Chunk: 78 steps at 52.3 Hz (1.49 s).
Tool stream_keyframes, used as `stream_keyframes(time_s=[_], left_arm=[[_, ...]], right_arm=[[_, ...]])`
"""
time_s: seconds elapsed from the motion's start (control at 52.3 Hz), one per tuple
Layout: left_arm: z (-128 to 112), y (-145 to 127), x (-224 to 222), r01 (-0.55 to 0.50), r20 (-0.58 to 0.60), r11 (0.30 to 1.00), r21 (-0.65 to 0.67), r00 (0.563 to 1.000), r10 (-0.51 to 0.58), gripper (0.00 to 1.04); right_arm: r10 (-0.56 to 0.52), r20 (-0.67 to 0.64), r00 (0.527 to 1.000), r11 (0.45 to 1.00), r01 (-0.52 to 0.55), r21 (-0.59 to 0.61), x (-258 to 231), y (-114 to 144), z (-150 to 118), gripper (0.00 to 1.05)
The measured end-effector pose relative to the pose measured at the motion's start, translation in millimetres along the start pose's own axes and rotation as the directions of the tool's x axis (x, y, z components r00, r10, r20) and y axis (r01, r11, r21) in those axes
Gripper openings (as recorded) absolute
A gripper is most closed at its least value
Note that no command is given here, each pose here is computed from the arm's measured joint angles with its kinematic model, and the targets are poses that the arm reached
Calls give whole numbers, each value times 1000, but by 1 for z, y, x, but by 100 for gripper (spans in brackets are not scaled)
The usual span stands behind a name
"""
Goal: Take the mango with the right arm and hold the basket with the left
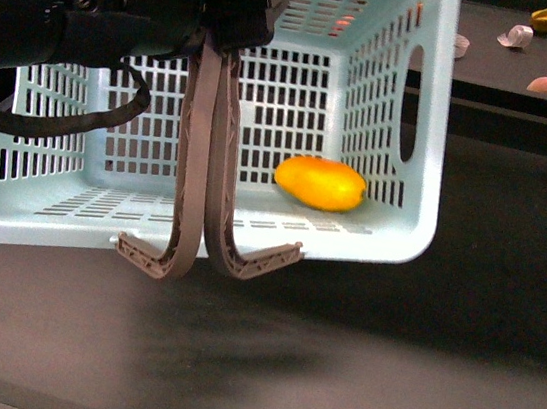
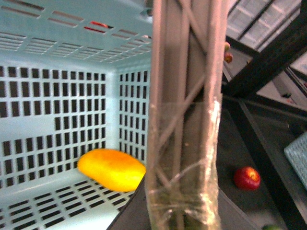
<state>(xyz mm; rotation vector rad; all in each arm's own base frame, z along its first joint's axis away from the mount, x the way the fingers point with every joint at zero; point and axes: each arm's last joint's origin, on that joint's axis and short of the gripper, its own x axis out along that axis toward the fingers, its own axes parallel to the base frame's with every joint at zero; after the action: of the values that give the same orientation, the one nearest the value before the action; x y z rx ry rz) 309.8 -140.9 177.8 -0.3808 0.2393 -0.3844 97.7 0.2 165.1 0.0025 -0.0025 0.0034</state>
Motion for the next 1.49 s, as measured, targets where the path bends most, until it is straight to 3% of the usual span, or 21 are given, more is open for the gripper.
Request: stream_keyframes(time_s=[0.249,0.517,0.784,0.976,1.32,1.492], left_arm=[[12,23,30,-189,-21,955,-227,982,190,9],[21,71,58,-375,-77,757,-535,914,398,9],[39,121,73,-382,-23,551,-742,836,548,9],[41,148,85,-358,-10,455,-816,795,607,9],[35,184,110,-330,-14,350,-877,744,668,9],[35,189,111,-334,-26,325,-885,732,681,9]], right_arm=[[0,0,1000,1000,0,0,0,0,0,97],[0,0,1000,1000,0,0,0,0,0,97],[0,0,1000,1000,0,0,0,0,0,97],[0,0,1000,1000,0,0,0,0,0,97],[0,0,1000,1000,0,0,0,0,0,97],[0,0,1000,1000,0,0,0,0,0,97]])
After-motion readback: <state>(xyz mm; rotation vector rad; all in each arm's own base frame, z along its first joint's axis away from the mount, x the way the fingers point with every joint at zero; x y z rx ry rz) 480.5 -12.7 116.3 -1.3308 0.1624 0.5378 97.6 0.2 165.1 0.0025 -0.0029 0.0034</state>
